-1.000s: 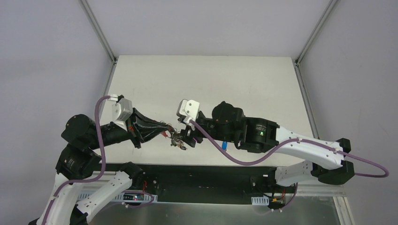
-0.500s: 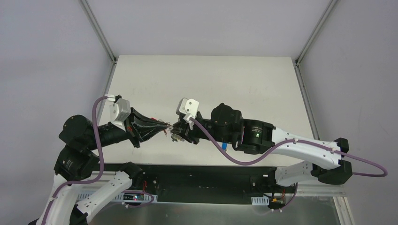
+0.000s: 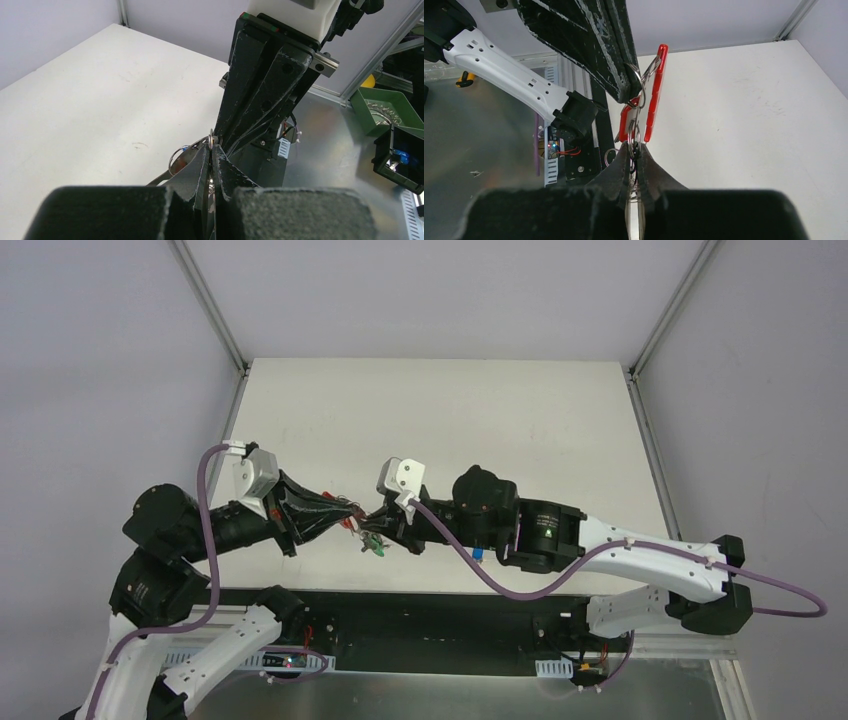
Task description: Put the keys on the keyring
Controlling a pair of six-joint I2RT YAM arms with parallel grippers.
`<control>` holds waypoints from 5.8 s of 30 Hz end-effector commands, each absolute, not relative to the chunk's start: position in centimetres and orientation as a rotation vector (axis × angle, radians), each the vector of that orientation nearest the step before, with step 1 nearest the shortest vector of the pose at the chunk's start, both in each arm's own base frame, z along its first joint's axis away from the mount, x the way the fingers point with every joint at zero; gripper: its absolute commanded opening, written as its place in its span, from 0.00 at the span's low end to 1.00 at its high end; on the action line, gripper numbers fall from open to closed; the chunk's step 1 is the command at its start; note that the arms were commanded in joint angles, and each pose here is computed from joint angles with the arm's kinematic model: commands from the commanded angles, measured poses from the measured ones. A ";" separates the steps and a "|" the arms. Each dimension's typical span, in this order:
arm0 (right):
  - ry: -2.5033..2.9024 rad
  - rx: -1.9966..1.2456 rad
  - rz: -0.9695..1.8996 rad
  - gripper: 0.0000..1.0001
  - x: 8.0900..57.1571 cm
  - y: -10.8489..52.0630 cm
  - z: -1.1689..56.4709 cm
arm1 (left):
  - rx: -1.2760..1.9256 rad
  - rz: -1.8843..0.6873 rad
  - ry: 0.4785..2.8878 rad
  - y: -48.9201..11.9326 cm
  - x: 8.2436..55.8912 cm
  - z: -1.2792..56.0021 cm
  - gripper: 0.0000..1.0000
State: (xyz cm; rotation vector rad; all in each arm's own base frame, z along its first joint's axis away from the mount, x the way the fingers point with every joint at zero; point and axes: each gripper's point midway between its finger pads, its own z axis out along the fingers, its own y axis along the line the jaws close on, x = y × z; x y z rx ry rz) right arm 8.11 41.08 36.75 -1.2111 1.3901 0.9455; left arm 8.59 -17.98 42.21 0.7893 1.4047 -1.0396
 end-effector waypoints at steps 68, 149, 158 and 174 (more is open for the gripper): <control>1.300 -1.167 0.727 0.00 6.0 43.1 40.6 | 0.587 -0.864 1.639 -16.5 13.1 42.6 0.00; 1.070 -1.409 1.210 0.27 4.4 39.8 50.1 | 0.768 -1.150 0.899 -17.0 3.9 50.4 0.00; 1.064 -1.414 1.219 0.23 4.5 40.8 50.0 | 0.768 -1.159 0.901 -17.1 4.0 50.3 0.00; 1.050 -1.419 1.237 0.20 4.3 41.0 50.3 | 0.774 -1.165 0.912 -17.5 4.3 49.8 0.00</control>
